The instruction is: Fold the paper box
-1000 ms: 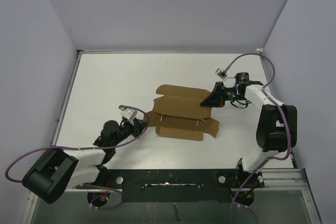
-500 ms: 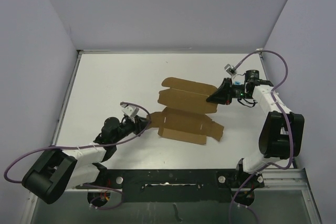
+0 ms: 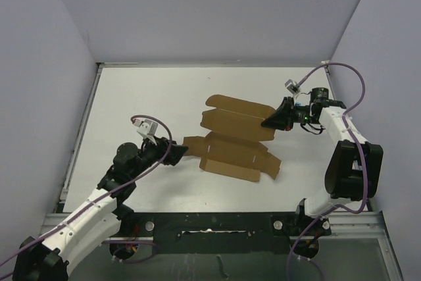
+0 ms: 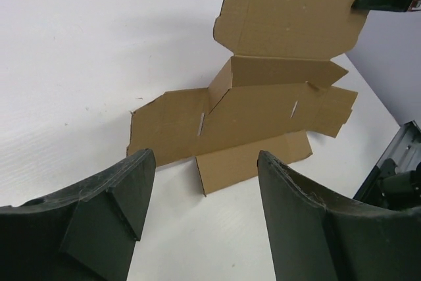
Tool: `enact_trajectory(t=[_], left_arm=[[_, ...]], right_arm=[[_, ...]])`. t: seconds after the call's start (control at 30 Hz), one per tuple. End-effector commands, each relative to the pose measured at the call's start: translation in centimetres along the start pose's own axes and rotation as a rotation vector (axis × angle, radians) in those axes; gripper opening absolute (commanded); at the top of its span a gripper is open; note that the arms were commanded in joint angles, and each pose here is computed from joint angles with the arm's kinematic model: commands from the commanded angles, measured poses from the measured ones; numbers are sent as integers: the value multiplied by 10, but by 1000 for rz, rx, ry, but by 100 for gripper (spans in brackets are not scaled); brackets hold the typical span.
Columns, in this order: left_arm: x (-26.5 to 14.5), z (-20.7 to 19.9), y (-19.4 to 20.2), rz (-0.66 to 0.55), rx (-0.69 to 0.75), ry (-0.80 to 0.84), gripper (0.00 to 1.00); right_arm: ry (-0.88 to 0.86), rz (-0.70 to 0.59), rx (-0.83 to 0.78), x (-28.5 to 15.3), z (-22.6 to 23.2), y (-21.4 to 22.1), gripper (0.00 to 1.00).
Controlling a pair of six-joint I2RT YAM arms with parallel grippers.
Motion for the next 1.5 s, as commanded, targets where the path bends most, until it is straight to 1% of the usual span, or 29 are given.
enact_trajectory(t=[0.0,0.17,0.27,0.37,0.43,0.5,0.57,0.67,0.77,0.83,1.07,1.47], left_arm=[[-11,-10,-15,25,-70,-66,62],[-6,-11,-15,85,-117,-62,61],[-1,-18,-16,105,-183,-9,57],[3,-24,-16,100,-273,51,55],[7,-27,-14,82,-330,105,52],[13,-27,-10,78,-348,124,49],[22,-26,-6,87,-320,87,48],[37,-39,-4,63,-132,87,49],[48,-47,1,21,84,45,49],[54,-46,4,7,157,24,49],[76,-41,2,-15,209,-17,45],[102,-44,-4,2,258,-38,38]], right_arm=[[-11,-37,-101,-4,9,-23,0],[-6,-43,-104,-6,11,-25,0],[-4,-48,-107,-8,11,-25,0],[-6,-53,-111,-8,12,-27,0],[-8,-56,-112,-8,12,-27,0],[-11,-55,-108,-7,12,-26,0],[-12,-56,-105,-7,11,-26,0],[-11,-56,-107,-8,12,-26,0],[-12,-57,-106,-8,12,-26,0],[-13,-58,-103,-8,12,-25,0],[-20,-58,-98,-6,11,-24,0],[-23,-50,-91,-4,10,-22,0]])
Point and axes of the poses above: each gripper's point midway between its finger pads, its own x axis out along the fingers, its own z axis along the line the jaws close on, y = z × x, the point moved 9 cm from there along -x, back along the fingers, and after that the axes turned 8 degrees about -x, right-handed, at the moved point
